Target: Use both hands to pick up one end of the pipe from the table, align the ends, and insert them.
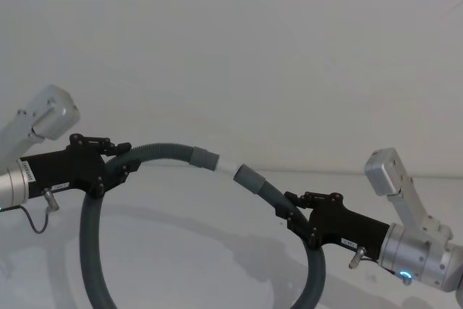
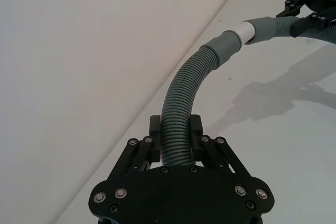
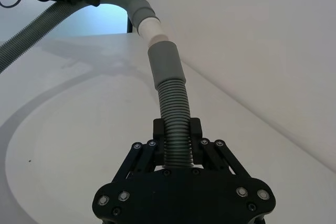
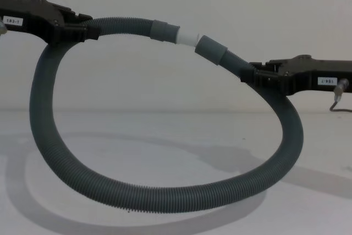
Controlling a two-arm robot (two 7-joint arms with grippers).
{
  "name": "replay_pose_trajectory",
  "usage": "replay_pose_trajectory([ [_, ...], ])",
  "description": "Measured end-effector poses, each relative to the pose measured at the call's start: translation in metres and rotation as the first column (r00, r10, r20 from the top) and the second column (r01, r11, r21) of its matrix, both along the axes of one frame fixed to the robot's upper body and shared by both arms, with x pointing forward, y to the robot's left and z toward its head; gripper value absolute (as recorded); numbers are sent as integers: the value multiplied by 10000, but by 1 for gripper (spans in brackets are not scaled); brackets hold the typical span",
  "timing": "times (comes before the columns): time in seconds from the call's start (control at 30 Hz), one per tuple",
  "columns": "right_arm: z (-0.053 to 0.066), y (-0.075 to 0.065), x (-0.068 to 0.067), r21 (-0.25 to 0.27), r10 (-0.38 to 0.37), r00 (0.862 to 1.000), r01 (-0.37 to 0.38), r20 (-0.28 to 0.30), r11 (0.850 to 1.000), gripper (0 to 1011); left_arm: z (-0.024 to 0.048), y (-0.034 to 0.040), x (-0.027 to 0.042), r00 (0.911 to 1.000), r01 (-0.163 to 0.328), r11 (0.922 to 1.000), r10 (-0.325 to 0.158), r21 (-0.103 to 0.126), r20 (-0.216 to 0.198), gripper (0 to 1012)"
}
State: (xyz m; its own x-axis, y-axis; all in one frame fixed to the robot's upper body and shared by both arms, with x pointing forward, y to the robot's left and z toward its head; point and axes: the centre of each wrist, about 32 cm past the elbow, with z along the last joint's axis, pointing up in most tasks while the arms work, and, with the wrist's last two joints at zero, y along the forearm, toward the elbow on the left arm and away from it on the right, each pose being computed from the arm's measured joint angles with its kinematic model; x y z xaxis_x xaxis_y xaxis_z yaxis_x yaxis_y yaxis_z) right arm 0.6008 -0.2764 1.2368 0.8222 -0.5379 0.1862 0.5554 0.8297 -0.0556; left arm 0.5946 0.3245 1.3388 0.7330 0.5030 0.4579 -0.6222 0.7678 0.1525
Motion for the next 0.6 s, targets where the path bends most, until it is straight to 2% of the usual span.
replay_pose_trajectory([
  [0.6, -2, -16, 4, 49, 43, 9999, -44, 123, 10000, 253, -18, -1, 31, 10000, -40, 10000, 41, 66, -70, 288],
])
